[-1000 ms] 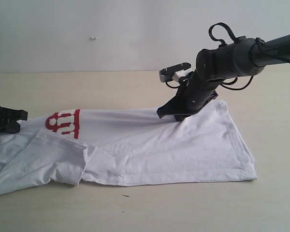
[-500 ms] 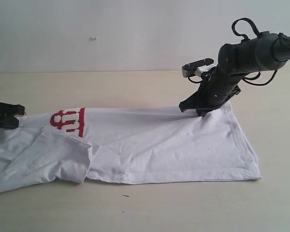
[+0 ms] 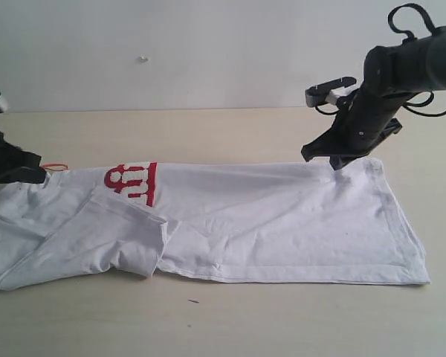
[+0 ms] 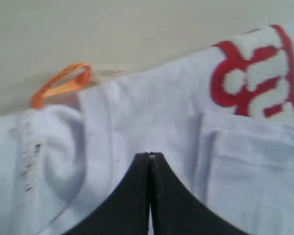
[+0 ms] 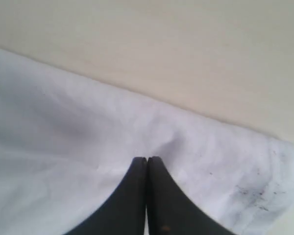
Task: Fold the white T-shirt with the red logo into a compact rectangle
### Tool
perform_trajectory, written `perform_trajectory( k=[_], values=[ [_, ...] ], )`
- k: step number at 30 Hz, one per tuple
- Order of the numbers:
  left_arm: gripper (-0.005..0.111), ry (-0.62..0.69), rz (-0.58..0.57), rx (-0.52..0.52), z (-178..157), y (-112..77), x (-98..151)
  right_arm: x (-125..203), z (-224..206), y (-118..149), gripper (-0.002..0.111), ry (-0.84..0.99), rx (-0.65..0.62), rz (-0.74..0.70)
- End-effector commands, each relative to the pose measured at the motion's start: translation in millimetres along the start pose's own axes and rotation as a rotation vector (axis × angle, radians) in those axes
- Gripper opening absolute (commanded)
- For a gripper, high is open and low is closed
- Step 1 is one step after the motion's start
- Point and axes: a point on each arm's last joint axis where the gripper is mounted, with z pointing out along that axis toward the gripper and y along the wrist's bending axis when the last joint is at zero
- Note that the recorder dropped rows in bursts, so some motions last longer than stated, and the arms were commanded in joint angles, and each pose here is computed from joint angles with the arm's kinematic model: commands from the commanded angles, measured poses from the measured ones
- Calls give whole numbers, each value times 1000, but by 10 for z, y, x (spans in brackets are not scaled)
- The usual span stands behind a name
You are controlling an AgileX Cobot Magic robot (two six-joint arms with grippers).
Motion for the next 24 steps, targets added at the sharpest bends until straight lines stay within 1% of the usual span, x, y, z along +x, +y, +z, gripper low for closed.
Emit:
perform_trajectory(
  k=[1, 2, 6, 7, 10, 11, 12, 14, 17, 21, 24],
  values=[
    [0, 6, 180, 157, -5, -459, -125, -46, -267, 12, 0, -34, -41, -7],
    [4, 24, 245, 196, 46, -651, -143, -57, -340, 23, 0, -42, -54, -3],
    [22, 150, 448, 281, 257, -1150, -57, -45, -412, 28, 0, -26, -59, -5],
    [25, 188, 491, 292, 317, -1261, -17, -42, -417, 29, 0, -22, -60, -5],
    [25, 258, 579, 315, 505, -1531, 90, -39, -422, 31, 0, -20, -62, -4],
    [25, 268, 594, 303, 575, -1600, 116, -39, -422, 32, 0, -20, -64, -2],
    [25, 270, 599, 247, 695, -1665, 144, -38, -422, 35, 0, -19, -66, 0],
    [25, 268, 596, 192, 800, -1684, 168, -34, -422, 36, 0, -14, -67, 0],
    [25, 261, 583, 144, 932, -1628, 205, -34, -422, 36, 0, -14, -67, 0],
    [25, 248, 520, 128, 1026, -1596, 233, -42, -414, 33, 0, -23, -65, 0],
    [25, 234, 495, 129, 1029, -1603, 216, -43, -414, 33, 0, -24, -65, 0]
  ],
)
